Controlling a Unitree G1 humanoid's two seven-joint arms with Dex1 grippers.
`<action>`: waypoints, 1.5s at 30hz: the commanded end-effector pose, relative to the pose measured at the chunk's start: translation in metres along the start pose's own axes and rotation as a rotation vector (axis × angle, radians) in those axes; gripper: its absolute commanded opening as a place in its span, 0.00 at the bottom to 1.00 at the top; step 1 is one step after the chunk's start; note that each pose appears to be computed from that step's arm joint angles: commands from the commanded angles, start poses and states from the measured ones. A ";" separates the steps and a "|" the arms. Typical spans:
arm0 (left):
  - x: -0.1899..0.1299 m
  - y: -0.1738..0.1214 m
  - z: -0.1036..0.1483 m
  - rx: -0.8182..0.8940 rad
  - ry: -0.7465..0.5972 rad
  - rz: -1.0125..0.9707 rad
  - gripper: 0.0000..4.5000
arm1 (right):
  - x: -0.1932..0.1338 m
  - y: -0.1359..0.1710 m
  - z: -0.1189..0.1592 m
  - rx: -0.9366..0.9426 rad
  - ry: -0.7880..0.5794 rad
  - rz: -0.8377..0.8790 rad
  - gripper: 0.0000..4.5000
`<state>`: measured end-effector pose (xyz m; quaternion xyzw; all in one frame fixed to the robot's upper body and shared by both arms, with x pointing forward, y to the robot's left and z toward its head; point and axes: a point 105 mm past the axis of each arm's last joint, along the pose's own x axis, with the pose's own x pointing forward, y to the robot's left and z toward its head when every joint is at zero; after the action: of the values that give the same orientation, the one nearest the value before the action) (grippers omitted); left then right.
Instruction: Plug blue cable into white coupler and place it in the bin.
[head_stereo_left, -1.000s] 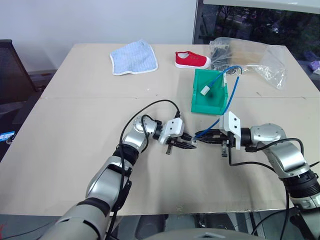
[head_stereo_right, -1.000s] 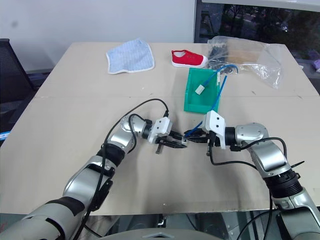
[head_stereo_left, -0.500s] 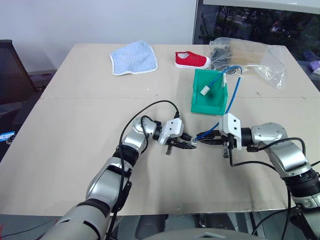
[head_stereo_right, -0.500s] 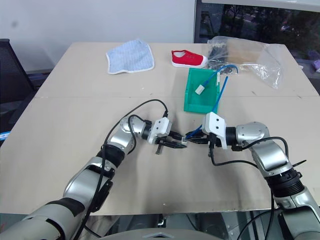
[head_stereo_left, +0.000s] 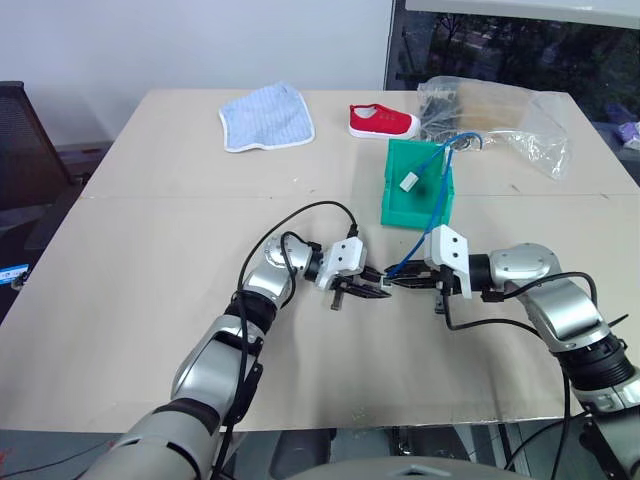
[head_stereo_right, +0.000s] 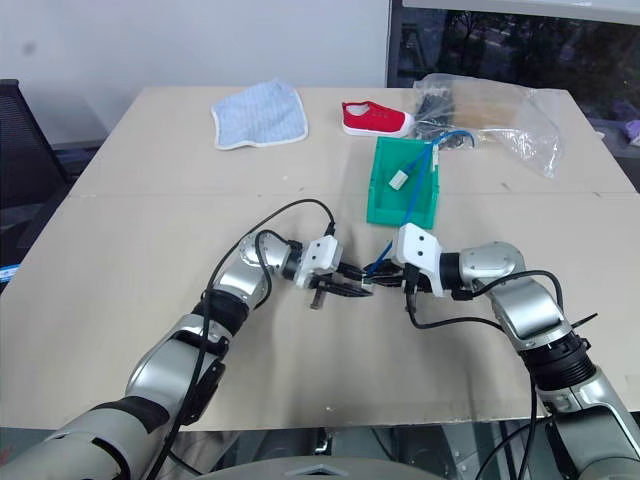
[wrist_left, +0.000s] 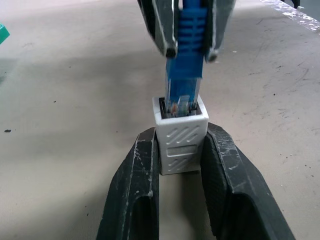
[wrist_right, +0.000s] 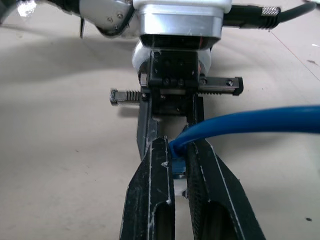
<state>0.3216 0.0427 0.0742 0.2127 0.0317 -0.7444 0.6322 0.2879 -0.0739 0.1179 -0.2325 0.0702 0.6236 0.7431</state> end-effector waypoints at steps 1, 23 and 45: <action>0.007 -0.004 -0.003 -0.008 0.017 -0.031 0.13 | 0.017 0.021 -0.042 0.110 0.161 0.069 0.00; -0.045 0.037 0.080 -0.118 -0.169 0.590 0.99 | -0.066 -0.103 0.088 0.287 -0.195 -0.180 0.00; -0.062 0.027 0.115 -0.282 -0.180 0.889 1.00 | -0.123 -0.224 0.045 0.216 -0.022 -0.889 0.99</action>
<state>0.3297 0.0606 0.1930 0.0455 0.0160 -0.3992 0.9156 0.4692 -0.1774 0.2453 -0.1474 0.0563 0.2558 0.9538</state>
